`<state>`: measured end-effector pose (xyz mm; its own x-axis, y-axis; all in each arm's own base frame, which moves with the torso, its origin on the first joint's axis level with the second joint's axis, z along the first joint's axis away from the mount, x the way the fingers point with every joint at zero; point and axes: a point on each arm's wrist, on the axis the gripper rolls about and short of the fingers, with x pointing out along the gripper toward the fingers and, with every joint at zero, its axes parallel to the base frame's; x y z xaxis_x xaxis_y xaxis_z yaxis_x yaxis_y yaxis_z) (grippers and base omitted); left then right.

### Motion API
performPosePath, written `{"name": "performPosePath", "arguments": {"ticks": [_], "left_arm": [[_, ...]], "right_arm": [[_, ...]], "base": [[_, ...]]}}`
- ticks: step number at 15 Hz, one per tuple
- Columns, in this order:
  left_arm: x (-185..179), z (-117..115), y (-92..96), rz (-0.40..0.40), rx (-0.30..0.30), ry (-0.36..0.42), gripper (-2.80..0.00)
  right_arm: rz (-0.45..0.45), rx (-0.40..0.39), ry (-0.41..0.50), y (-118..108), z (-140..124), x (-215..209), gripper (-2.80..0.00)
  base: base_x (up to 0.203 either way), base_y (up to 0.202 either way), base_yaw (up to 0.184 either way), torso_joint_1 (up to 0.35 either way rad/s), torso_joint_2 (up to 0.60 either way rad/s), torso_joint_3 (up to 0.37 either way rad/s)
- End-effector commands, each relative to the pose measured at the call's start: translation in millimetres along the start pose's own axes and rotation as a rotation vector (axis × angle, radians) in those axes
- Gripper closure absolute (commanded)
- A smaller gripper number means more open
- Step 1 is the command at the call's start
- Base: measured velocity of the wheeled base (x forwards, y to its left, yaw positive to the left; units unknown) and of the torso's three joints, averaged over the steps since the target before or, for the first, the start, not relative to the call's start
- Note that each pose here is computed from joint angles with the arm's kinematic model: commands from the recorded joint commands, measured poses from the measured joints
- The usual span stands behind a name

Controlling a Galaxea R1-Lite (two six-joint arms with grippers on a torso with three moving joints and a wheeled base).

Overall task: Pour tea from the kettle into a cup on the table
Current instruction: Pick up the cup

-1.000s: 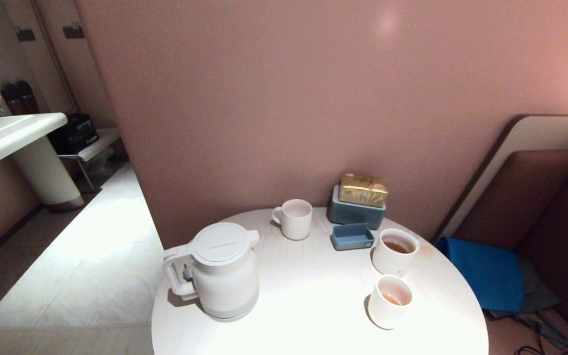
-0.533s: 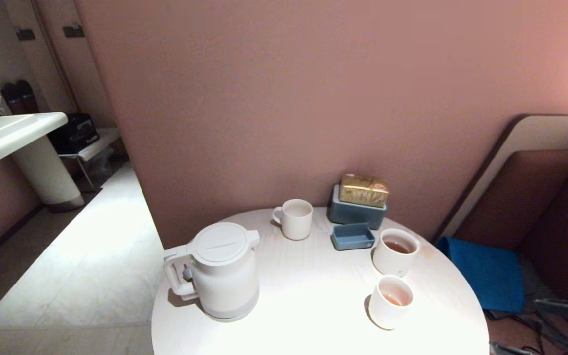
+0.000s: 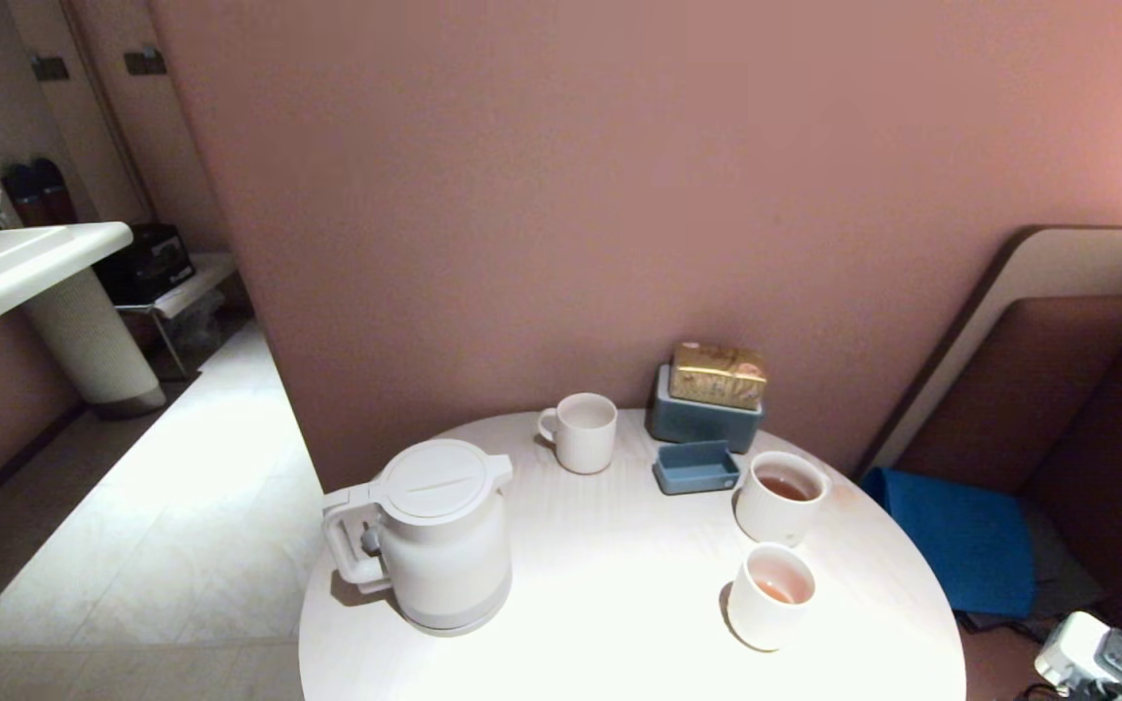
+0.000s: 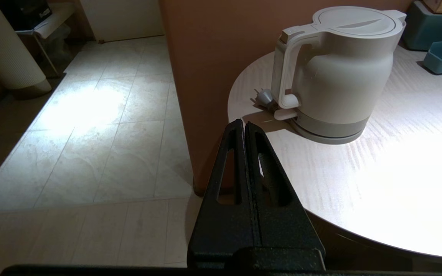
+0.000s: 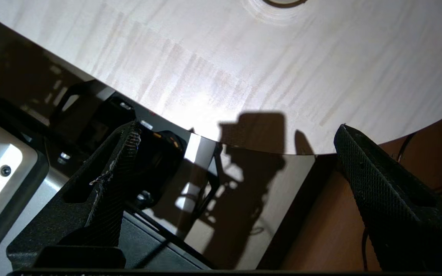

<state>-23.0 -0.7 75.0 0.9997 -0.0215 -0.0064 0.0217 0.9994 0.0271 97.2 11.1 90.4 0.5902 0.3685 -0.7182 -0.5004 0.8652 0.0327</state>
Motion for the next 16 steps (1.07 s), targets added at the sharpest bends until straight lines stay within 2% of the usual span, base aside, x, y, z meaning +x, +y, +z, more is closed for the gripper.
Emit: {"name": "performPosePath", "arguments": {"ticks": [1, 4, 16], "left_arm": [[0, 0, 0.0, 0.0, 0.0, 0.001, 0.0], [0, 0, 0.0, 0.0, 0.0, 0.002, 0.0], [0, 0, 0.0, 0.0, 0.0, 0.0, 0.0]], "right_arm": [[0.024, 0.04, 0.061, -6, 1, 14, -2.8], [0.003, 0.068, 0.013, -14, 6, 28, -2.8], [0.025, 0.089, 0.062, -23, 11, 48, -2.8]], "base": [[0.0, 0.0, 0.0, 0.0, 0.0, 0.0], [0.0, 0.0, 0.0, 0.0, 0.0, 0.0], [0.0, 0.0, 0.0, 0.0, 0.0, 0.0]]}}
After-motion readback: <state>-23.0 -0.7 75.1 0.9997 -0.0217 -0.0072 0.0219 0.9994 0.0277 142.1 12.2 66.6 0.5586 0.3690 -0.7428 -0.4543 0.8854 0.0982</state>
